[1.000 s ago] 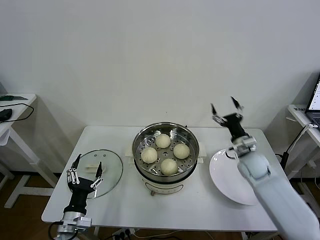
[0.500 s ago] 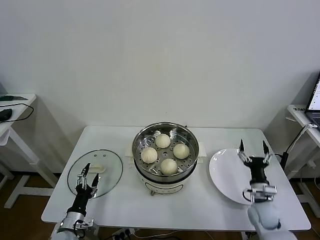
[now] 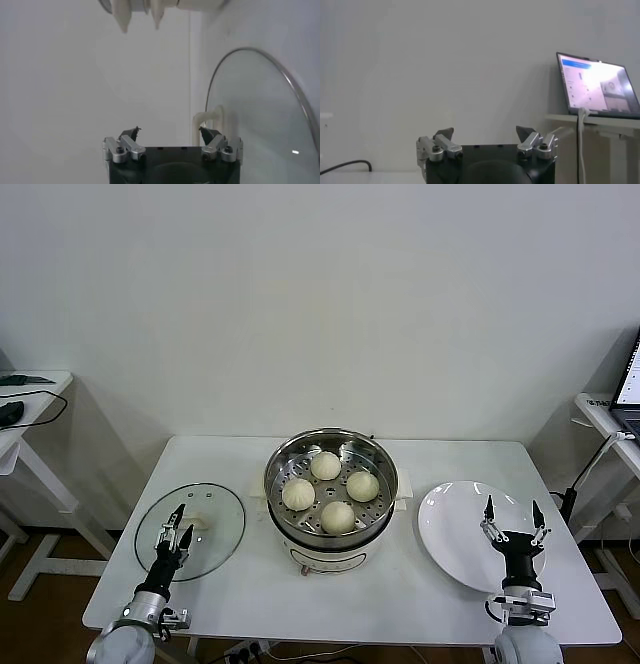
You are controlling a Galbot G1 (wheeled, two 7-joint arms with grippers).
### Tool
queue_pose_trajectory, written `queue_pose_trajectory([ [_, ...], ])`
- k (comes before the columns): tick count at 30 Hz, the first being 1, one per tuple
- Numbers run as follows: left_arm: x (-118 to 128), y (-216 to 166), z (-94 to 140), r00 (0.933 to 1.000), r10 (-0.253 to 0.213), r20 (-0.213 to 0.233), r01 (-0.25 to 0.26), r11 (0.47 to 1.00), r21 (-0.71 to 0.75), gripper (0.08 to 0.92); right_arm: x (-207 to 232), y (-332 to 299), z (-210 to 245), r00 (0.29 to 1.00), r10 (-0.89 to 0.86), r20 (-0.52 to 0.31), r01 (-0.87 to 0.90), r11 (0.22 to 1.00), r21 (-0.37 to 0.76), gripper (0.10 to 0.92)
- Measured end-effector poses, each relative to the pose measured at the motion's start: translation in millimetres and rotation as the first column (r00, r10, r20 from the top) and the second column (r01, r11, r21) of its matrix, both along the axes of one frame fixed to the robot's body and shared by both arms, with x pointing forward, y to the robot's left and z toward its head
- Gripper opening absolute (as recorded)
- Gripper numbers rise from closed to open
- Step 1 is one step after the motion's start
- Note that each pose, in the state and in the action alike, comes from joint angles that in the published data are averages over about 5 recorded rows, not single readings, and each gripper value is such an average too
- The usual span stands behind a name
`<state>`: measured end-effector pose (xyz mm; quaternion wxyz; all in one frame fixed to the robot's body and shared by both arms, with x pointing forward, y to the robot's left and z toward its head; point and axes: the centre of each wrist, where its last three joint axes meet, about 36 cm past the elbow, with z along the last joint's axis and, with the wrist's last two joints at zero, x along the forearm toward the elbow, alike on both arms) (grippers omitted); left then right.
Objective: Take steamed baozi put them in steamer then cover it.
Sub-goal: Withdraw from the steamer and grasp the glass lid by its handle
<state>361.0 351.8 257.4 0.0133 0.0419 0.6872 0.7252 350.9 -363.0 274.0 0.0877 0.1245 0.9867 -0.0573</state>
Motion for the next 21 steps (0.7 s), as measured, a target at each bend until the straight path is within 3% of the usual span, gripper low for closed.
queue_pose_trajectory([
  [21,27.7,3.9,-4.9,0.9997,0.020,0.013,-0.020,1.000,0.023,0.823,-16.4,7.5,-9.4,1.000,-0.005,-0.017,0.005,1.000,-0.004,0.823],
])
